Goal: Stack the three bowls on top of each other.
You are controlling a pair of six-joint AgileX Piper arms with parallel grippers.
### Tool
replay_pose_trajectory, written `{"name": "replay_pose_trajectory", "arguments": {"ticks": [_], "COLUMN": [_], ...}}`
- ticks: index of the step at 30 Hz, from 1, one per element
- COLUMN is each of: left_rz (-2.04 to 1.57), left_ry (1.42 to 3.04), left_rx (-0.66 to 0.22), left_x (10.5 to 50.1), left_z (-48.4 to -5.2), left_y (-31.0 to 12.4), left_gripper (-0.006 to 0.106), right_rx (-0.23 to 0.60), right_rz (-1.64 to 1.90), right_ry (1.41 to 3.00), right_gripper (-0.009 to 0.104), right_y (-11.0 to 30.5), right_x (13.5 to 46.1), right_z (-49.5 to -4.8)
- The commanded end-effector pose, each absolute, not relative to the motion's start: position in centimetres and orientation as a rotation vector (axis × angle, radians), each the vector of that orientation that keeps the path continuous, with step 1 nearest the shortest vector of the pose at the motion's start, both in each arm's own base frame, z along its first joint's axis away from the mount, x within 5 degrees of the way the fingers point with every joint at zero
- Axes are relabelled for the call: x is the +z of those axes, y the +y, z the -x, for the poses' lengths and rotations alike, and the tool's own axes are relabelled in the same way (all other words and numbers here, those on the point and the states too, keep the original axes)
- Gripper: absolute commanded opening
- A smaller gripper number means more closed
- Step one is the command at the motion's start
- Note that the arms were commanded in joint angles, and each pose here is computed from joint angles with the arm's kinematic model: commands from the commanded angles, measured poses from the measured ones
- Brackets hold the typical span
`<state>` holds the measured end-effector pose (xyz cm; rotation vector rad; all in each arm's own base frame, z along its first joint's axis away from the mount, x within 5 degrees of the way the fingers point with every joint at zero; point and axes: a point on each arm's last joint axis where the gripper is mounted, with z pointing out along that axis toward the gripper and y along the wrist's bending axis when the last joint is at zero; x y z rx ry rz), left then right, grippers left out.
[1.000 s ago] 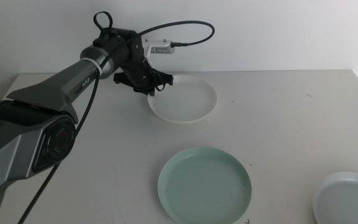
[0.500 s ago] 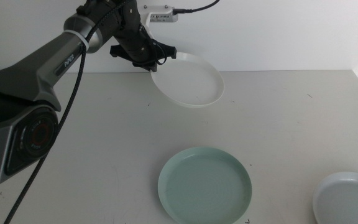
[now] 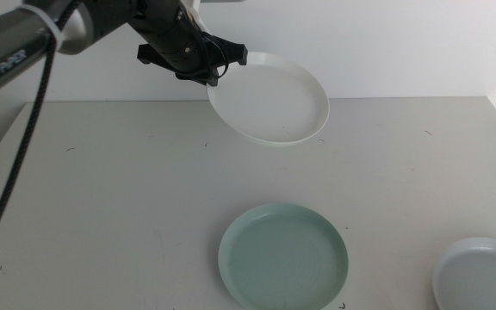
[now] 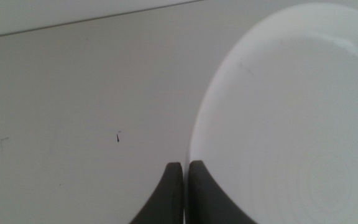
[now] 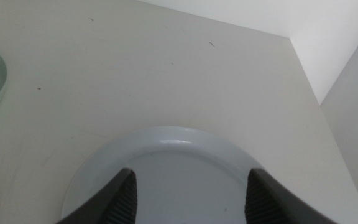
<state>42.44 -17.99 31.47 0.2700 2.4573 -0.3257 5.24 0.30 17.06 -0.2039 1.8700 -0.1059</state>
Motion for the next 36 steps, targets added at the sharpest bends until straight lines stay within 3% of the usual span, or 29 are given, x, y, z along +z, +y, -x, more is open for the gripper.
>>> {"name": "replay_pose_trajectory", "arguments": {"ticks": [1,12,36], "left_rz": [-0.235,-0.164,-0.132], "left_ry": [2.279,2.276,2.390], "left_rx": [-0.402,-0.516,-0.632], "left_x": [36.7,36.4,25.8], "left_z": [-39.8,-33.3,-28.0], "left_y": [-17.5,-15.3,-18.3], "left_gripper": [0.000,0.000,0.000], "right_rx": [-0.143,-0.143,-0.143], "right_rz": [0.202,0.202,0.202], "right_ry": [1.778,1.778,1.778], "right_gripper": [0.045,0.045,0.045], "right_y": [0.2,0.2,0.2], "right_x": [17.9,17.9,17.9], "right_z": [-5.2,-5.2,-5.2]}}
